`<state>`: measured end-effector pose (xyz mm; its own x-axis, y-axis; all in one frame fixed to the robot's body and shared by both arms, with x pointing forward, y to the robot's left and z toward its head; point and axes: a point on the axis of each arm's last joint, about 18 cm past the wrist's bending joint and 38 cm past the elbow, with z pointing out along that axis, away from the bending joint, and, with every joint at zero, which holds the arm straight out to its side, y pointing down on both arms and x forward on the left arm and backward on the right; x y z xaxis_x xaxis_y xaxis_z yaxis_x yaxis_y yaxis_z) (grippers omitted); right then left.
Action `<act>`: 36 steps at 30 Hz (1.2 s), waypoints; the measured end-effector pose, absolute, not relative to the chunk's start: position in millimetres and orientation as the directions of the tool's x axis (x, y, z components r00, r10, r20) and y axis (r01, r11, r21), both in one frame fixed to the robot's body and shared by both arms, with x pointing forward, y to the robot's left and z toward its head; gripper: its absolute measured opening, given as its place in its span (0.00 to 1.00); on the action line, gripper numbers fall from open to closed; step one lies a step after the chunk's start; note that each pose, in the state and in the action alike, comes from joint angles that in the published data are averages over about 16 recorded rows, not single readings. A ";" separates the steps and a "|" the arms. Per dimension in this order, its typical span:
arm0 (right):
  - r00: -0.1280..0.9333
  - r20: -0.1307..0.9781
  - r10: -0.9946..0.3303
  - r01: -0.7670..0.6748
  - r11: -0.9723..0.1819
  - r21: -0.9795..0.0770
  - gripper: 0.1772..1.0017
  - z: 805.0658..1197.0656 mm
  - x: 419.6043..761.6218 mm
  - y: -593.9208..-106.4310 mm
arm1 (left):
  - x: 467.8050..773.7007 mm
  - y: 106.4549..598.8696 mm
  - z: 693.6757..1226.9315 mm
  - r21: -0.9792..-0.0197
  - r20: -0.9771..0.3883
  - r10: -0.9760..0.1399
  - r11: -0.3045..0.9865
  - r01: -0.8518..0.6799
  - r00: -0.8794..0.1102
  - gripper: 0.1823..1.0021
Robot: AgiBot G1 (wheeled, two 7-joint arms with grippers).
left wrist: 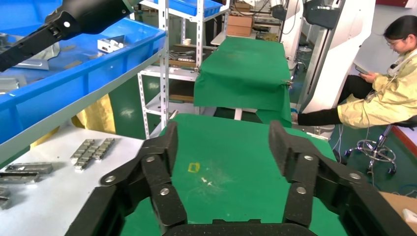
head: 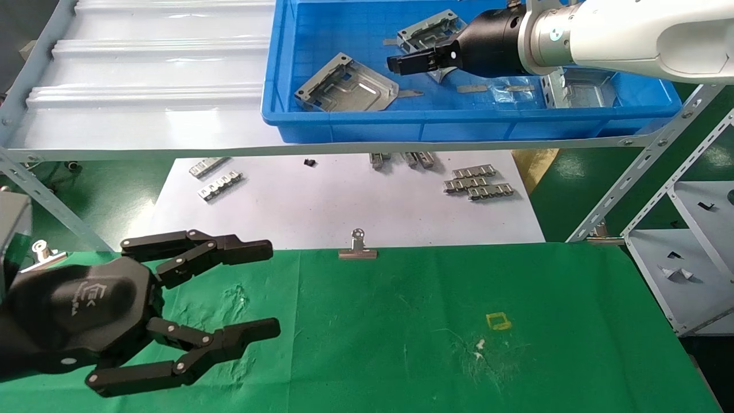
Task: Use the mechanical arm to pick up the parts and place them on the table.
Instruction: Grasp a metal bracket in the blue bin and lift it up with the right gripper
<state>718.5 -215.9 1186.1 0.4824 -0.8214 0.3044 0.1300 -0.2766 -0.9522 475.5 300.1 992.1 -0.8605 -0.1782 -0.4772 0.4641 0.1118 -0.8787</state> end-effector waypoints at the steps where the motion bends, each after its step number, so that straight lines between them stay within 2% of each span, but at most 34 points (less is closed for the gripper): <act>1: 0.480 0.301 -0.824 0.129 -0.274 -0.953 0.94 1185.3 719.5 -215.8 | 475.5 300.1 992.1 -0.879 -0.477 -0.178 0.112 0.464 -0.861 0.48; 7: 0.470 0.294 -0.832 0.126 -0.267 -0.955 0.86 1181.1 724.1 -214.5 | 475.5 300.1 992.1 -0.879 -0.477 -0.178 0.112 0.464 -0.861 0.61; 12: 0.463 0.296 -0.835 0.129 -0.267 -0.955 0.76 1178.9 726.5 -213.2 | 475.5 300.1 992.1 -0.879 -0.477 -0.178 0.112 0.464 -0.861 0.73; 21: 0.454 0.314 -0.834 0.135 -0.284 -0.949 0.51 1177.7 727.8 -212.5 | 475.5 300.1 992.1 -0.879 -0.477 -0.178 0.112 0.464 -0.861 0.94; 28: 0.449 0.339 -0.827 0.138 -0.311 -0.940 0.31 1176.8 727.8 -213.6 | 475.5 300.1 992.1 -0.879 -0.477 -0.178 0.112 0.464 -0.861 0.98; 36: 0.450 0.367 -0.814 0.145 -0.339 -0.930 0.17 1176.1 726.7 -214.8 | 475.5 300.1 992.1 -0.879 -0.477 -0.178 0.112 0.464 -0.861 0.99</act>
<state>726.7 -214.8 1176.1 0.4502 -0.8141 0.3667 0.1446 -0.3388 -0.9297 475.5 300.1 992.1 -0.8605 -0.1782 -0.4772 0.4641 0.1118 -0.8787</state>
